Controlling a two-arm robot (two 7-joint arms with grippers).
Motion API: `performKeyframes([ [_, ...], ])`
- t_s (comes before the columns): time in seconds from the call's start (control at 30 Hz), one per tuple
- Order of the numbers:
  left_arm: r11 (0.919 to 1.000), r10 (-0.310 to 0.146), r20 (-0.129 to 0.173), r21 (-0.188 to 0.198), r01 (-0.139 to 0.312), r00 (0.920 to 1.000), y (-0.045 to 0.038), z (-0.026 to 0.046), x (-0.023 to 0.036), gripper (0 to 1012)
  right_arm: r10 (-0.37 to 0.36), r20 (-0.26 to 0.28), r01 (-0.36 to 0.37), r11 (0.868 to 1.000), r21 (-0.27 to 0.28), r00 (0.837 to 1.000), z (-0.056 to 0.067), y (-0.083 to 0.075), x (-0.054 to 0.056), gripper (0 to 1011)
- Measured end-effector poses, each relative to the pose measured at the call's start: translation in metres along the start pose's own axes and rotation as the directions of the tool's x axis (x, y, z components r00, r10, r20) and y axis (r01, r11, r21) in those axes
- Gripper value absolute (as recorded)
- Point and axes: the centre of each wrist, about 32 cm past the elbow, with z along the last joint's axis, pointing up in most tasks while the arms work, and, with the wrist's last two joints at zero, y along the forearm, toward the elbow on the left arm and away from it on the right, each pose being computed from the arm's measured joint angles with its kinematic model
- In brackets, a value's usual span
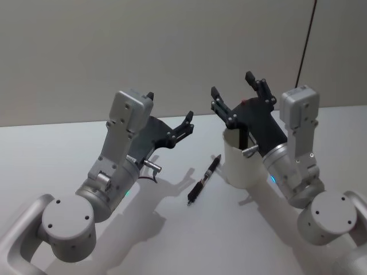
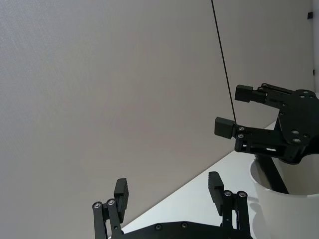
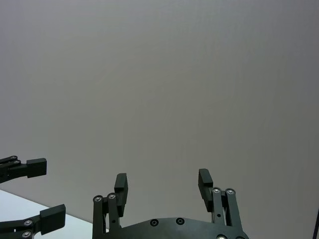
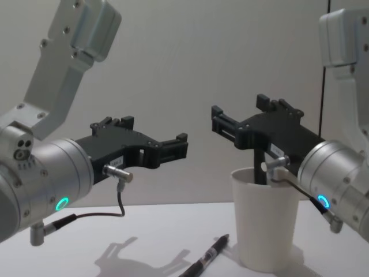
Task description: Place the pen into the pen holder.
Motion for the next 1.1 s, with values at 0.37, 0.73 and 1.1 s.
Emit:
performKeyframes([
  [0.37, 1.0, 0.0, 0.0, 0.0, 0.0, 1.0, 0.0, 0.0, 0.0, 1001, 0.008, 0.032, -0.01, 0.999, 0.046, 0.999, 0.014, 0.002, 0.012, 1001],
  [0.73, 1.0, 0.0, 0.0, 0.0, 0.0, 1.0, 0.0, 0.0, 0.0, 1001, -0.003, 0.094, -0.008, 0.994, 0.108, 0.996, 0.056, -0.001, 0.064, 1002],
  [1.1, 1.0, 0.0, 0.0, 0.0, 0.0, 1.0, 0.0, 0.0, 0.0, 1001, -0.011, 0.145, -0.008, 0.991, 0.13, 0.989, 0.099, -0.009, 0.118, 1001],
])
